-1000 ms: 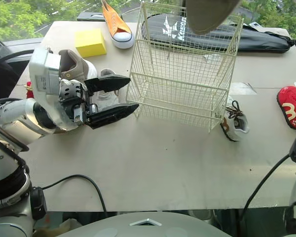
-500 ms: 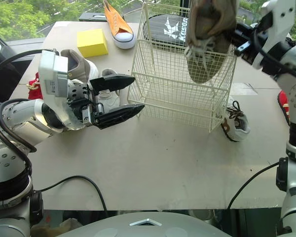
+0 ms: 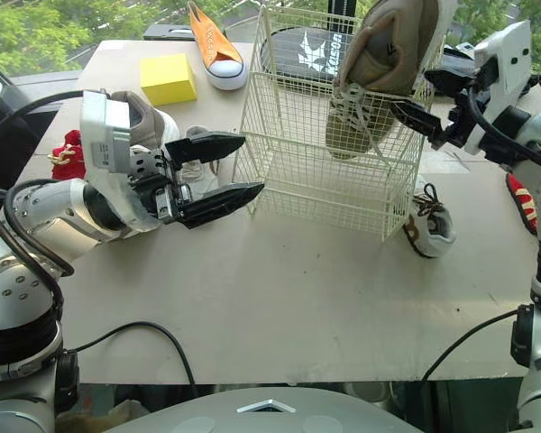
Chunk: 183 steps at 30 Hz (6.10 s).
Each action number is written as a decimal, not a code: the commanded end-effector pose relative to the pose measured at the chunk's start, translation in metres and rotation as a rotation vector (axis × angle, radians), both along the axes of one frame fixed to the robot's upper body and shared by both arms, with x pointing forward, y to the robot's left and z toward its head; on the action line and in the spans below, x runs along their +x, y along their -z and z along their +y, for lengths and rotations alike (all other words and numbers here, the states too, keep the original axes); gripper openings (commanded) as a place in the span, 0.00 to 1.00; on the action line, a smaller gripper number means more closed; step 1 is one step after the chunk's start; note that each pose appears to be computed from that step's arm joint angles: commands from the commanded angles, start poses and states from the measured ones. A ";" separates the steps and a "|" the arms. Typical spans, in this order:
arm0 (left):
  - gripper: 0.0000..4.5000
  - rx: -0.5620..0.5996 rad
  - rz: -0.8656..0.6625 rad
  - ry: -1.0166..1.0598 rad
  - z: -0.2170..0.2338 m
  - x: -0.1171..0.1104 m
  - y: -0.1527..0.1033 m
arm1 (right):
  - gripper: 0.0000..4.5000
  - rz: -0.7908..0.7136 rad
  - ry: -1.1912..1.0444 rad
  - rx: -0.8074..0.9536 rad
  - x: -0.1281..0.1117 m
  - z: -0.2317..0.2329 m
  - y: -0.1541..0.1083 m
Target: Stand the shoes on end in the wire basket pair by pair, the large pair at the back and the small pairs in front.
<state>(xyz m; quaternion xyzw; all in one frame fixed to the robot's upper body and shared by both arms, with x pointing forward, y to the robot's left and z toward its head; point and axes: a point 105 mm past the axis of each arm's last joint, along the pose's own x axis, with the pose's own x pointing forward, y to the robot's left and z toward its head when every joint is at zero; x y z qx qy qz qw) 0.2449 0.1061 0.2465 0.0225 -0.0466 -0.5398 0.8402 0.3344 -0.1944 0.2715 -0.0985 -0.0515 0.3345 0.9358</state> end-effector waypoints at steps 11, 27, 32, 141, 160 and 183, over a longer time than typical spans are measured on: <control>1.00 -0.120 0.231 -0.488 0.129 0.055 0.003 | 0.99 -0.291 -0.554 -0.253 -0.115 0.061 -0.031; 1.00 0.129 0.719 -0.819 0.253 0.097 0.066 | 0.99 -0.296 -0.710 -0.219 -0.131 0.099 -0.012; 0.50 0.230 0.818 -0.737 0.249 0.097 0.100 | 1.00 -0.291 -0.701 -0.215 -0.135 0.101 -0.014; 0.99 0.170 0.203 0.494 -0.028 -0.030 0.020 | 1.00 0.440 0.316 -0.113 -0.153 -0.063 0.110; 1.00 0.163 0.138 0.446 -0.034 -0.020 0.020 | 0.37 0.511 0.490 -0.072 -0.084 -0.057 0.183; 1.00 0.252 0.358 0.700 -0.073 0.018 -0.020 | 0.01 0.155 -0.375 -0.854 -0.184 -0.003 -0.007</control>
